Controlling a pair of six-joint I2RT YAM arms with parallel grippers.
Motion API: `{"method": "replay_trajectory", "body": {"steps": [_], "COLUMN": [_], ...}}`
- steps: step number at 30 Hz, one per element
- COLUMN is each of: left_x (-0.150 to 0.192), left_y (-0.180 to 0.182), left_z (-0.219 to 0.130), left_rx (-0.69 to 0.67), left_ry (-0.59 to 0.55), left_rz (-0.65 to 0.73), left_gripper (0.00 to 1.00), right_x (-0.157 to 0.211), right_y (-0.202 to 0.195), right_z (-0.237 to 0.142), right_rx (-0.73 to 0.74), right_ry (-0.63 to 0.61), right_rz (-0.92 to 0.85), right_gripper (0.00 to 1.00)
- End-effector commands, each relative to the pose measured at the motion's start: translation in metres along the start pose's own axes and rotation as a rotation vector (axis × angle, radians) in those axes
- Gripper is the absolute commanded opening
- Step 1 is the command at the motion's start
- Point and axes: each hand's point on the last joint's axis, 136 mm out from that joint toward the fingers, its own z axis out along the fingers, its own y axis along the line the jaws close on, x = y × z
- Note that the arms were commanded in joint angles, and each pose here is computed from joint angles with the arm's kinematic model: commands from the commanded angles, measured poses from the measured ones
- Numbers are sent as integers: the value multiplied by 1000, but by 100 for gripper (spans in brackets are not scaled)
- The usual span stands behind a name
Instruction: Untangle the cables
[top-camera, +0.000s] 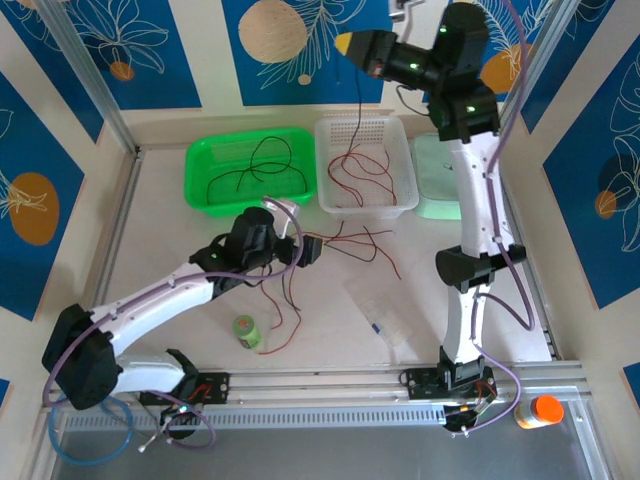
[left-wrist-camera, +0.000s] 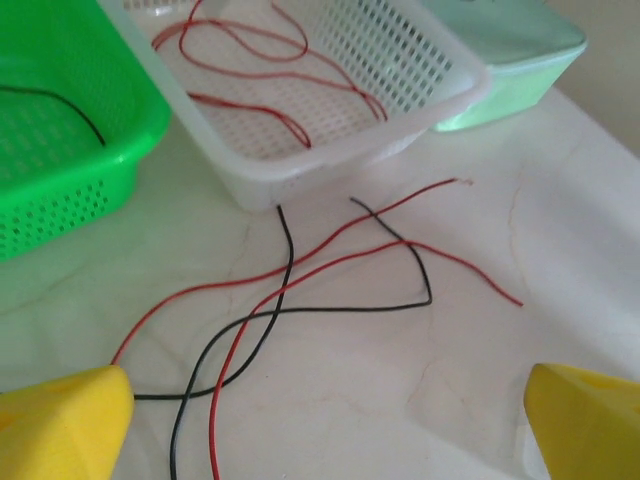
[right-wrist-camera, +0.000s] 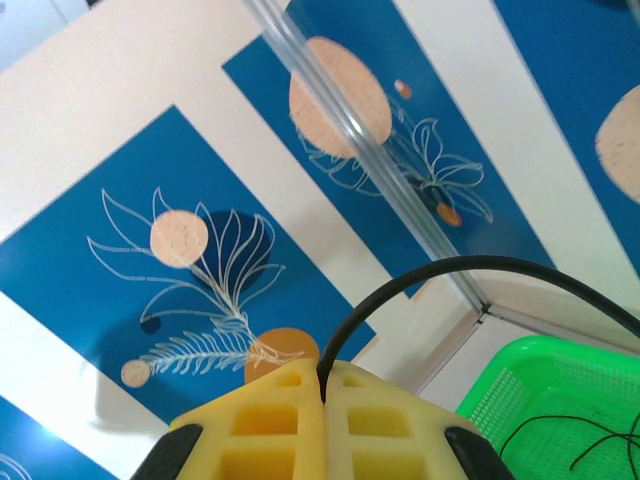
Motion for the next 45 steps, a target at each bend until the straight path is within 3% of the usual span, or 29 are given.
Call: {"method": "replay_trajectory", "body": {"steps": [1, 11, 14, 20, 28, 34, 45], "left_x": [-29, -48, -50, -57, -58, -54, -64], "left_y": [-2, 12, 18, 25, 30, 35, 37], "left_z": [-24, -69, -81, -104, -121, -124, -125], "left_rx": [-11, -105, -140, -181, -211, -235, -266], "left_ry": [-61, -141, -165, -212, -235, -228, -232], "left_rz": [29, 28, 30, 34, 49, 53, 59], "left_gripper": [100, 100, 100, 100, 100, 100, 100], "right_x": [0, 14, 24, 74, 182, 251, 339], "right_y": [33, 55, 44, -14, -157, -222, -276], "right_z": [16, 50, 63, 115, 193, 201, 181], "right_rx": [-105, -135, -119, -61, 95, 203, 397], "right_ry": [-27, -76, -59, 30, 161, 294, 507], "right_rz": [-154, -277, -262, -211, -161, -57, 102], "right_gripper": [0, 0, 0, 0, 0, 0, 1]}}
